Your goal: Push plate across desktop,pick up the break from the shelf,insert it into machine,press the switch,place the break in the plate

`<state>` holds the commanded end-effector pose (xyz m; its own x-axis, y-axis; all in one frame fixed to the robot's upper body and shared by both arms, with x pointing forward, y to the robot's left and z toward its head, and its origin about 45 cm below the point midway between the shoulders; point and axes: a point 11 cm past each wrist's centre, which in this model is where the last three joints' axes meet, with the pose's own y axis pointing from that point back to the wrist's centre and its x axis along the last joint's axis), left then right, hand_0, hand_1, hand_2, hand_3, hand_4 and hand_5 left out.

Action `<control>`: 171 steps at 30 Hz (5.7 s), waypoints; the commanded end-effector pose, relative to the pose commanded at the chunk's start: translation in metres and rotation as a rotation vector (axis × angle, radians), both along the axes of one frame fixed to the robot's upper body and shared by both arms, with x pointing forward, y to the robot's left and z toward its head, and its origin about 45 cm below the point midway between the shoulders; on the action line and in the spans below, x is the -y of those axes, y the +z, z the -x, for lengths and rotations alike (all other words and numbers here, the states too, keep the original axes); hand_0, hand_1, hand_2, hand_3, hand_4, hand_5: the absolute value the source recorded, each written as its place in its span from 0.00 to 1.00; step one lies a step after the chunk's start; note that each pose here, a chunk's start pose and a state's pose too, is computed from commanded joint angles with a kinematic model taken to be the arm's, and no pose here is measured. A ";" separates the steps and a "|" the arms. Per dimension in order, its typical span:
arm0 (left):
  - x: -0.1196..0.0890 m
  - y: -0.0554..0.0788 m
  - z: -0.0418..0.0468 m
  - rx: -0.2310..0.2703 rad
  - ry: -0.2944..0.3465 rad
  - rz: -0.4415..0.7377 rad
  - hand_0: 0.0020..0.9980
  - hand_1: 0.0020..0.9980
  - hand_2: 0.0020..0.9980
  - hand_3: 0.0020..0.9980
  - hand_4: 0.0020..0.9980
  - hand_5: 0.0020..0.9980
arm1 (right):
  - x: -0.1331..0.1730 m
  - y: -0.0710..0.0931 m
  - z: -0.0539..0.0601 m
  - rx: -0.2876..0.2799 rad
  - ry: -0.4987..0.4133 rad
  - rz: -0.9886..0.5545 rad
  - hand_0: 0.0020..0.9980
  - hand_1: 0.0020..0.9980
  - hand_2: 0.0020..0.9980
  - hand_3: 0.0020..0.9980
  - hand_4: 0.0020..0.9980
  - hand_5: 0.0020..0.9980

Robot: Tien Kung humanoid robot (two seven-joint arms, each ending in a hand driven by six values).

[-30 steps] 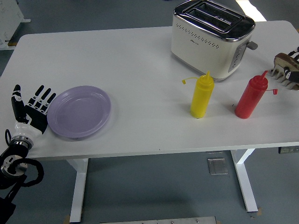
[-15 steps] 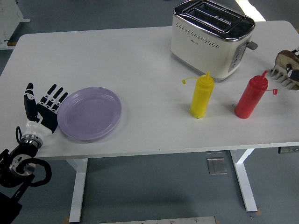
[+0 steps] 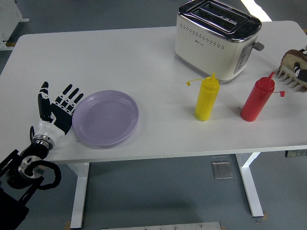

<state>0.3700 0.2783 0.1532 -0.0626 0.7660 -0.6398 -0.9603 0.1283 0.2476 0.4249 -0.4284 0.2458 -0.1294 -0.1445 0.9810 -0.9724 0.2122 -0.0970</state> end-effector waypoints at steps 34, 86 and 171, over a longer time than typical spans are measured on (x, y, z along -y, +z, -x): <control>0.055 0.007 -0.0015 -0.005 -0.153 0.019 0.85 0.78 0.72 0.72 0.80 1.00 | -0.002 0.021 0.002 0.088 -0.015 -0.029 0.34 0.51 0.49 0.54 0.50 0.02; 0.030 0.060 -0.0075 0.093 -0.105 0.126 0.84 0.77 0.72 0.72 0.79 1.00 | -0.076 0.163 0.002 0.276 0.213 -0.155 0.23 0.35 0.45 0.51 0.43 0.00; -0.032 0.082 0.0086 0.089 0.003 0.283 0.83 0.76 0.71 0.72 0.80 1.00 | -0.227 0.169 -0.114 -0.009 0.346 -0.028 0.22 0.34 0.46 0.51 0.48 0.00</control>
<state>0.3614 0.3100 0.2349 0.0017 0.5566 -0.8308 -0.9771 0.1777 0.1170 0.5392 -0.2014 0.4145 -0.0589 -0.2048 0.9770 -0.9880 -0.1281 -0.0864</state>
